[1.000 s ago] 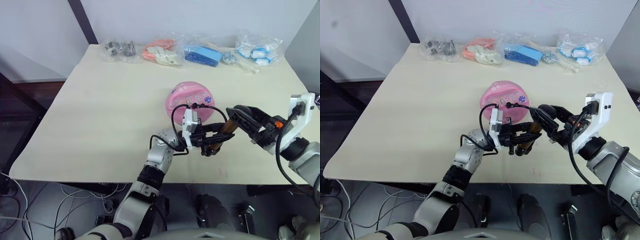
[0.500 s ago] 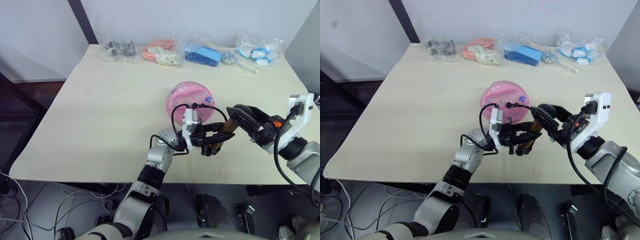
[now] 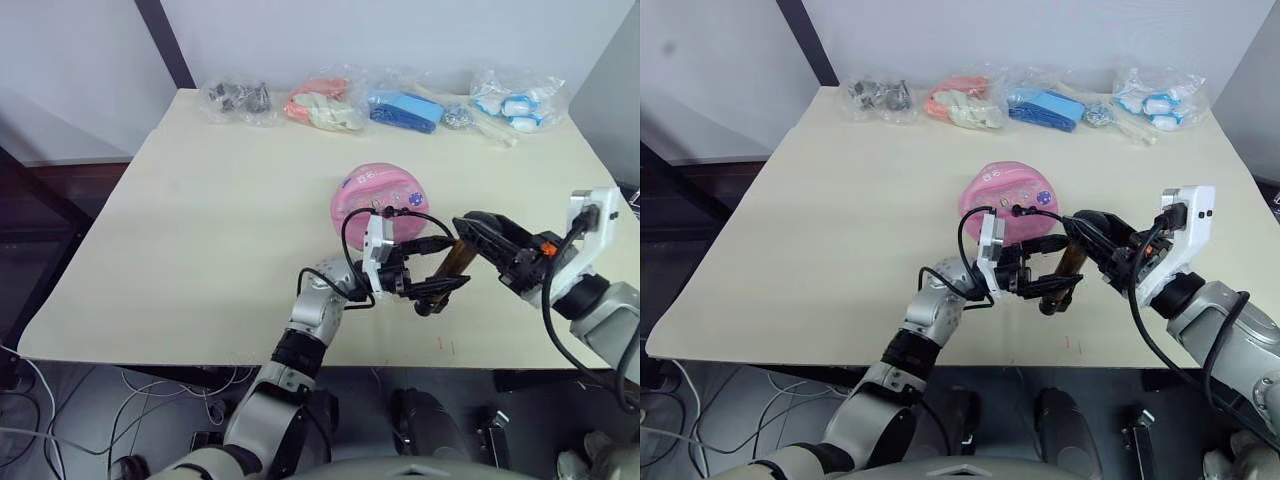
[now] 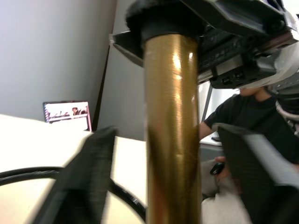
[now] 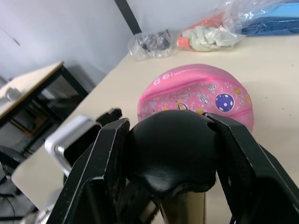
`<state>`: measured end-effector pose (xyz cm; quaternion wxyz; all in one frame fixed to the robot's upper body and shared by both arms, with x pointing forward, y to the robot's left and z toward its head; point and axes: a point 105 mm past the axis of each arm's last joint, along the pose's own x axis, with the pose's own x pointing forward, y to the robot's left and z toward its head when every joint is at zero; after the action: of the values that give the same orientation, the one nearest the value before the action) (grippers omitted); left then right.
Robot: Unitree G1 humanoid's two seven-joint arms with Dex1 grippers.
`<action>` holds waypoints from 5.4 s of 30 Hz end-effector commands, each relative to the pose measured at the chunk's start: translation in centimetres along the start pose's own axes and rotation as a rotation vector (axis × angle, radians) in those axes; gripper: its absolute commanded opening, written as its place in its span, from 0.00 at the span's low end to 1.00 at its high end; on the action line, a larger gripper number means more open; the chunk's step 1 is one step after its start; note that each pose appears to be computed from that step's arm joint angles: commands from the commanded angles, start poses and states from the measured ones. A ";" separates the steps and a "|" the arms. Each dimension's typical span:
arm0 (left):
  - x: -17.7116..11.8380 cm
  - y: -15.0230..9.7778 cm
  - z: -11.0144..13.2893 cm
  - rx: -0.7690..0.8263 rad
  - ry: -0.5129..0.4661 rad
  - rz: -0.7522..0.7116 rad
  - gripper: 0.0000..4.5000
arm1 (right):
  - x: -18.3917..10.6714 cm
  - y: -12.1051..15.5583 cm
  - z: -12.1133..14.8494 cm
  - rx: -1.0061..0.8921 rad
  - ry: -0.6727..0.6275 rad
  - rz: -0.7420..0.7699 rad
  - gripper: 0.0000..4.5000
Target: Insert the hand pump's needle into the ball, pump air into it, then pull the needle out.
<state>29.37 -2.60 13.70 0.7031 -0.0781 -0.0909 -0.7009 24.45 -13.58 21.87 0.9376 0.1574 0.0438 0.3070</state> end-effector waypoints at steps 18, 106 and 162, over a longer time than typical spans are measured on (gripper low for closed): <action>-0.4 0.5 -2.5 0.072 0.391 0.126 0.95 | 1.5 2.1 3.3 -0.093 -0.055 0.092 0.46; -0.1 1.7 -13.3 0.159 0.595 0.139 0.24 | 1.1 -3.8 -5.6 -0.251 0.214 0.019 0.46; -2.6 0.7 -15.4 0.173 0.707 0.093 0.24 | 0.2 -3.8 -3.7 -0.270 0.228 -0.037 0.46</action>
<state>31.53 -4.99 0.82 0.7455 0.2095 0.0518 -0.6306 25.55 -14.44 21.08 0.9395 0.0146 0.0427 0.3396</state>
